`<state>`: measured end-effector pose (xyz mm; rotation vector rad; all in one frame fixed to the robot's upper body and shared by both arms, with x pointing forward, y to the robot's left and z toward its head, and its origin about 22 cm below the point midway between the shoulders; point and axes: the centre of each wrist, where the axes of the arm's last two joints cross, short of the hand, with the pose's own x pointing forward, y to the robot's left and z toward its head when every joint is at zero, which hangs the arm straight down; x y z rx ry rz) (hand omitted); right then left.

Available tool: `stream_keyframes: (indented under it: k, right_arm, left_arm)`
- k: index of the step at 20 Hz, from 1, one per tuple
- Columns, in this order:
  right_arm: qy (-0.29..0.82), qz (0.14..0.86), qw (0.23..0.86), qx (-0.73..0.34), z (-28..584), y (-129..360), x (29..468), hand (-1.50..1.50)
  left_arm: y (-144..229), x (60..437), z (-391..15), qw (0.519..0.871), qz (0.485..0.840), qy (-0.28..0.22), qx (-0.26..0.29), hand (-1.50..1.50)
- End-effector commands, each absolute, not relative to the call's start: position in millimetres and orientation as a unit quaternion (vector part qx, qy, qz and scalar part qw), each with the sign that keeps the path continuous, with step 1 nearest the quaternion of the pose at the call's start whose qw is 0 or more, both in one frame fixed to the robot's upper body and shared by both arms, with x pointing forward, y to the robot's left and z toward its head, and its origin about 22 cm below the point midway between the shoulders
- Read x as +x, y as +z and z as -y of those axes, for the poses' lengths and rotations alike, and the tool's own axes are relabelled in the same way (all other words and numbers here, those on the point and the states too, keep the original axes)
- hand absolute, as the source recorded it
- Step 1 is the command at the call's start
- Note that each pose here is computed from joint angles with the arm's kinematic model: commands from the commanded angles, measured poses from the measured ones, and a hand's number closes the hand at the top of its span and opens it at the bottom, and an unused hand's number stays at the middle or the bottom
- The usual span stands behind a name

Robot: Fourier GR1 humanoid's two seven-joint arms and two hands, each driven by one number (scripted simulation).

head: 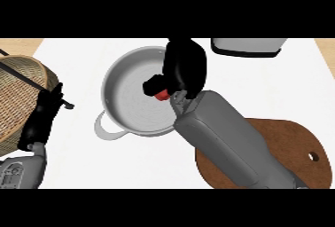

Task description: Pick the bell pepper from the cutting board and place it in the pot

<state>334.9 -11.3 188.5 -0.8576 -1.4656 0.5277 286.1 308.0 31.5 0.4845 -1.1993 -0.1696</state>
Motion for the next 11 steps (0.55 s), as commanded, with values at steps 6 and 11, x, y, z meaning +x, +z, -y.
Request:
stream_keyframes:
  k: [6, 11]
  right_arm:
    - [-0.019, 0.709, 0.624, -0.326, 16, 182, 343, -1.50]
    - [-0.084, 0.717, 0.610, -0.327, 35, 171, 337, -1.50]
  left_arm:
    - [29, 275, -323, 0.799, 0.551, -0.072, 0.231, 0.00]
    - [33, 276, -339, 0.805, 0.539, -0.047, 0.245, 0.00]
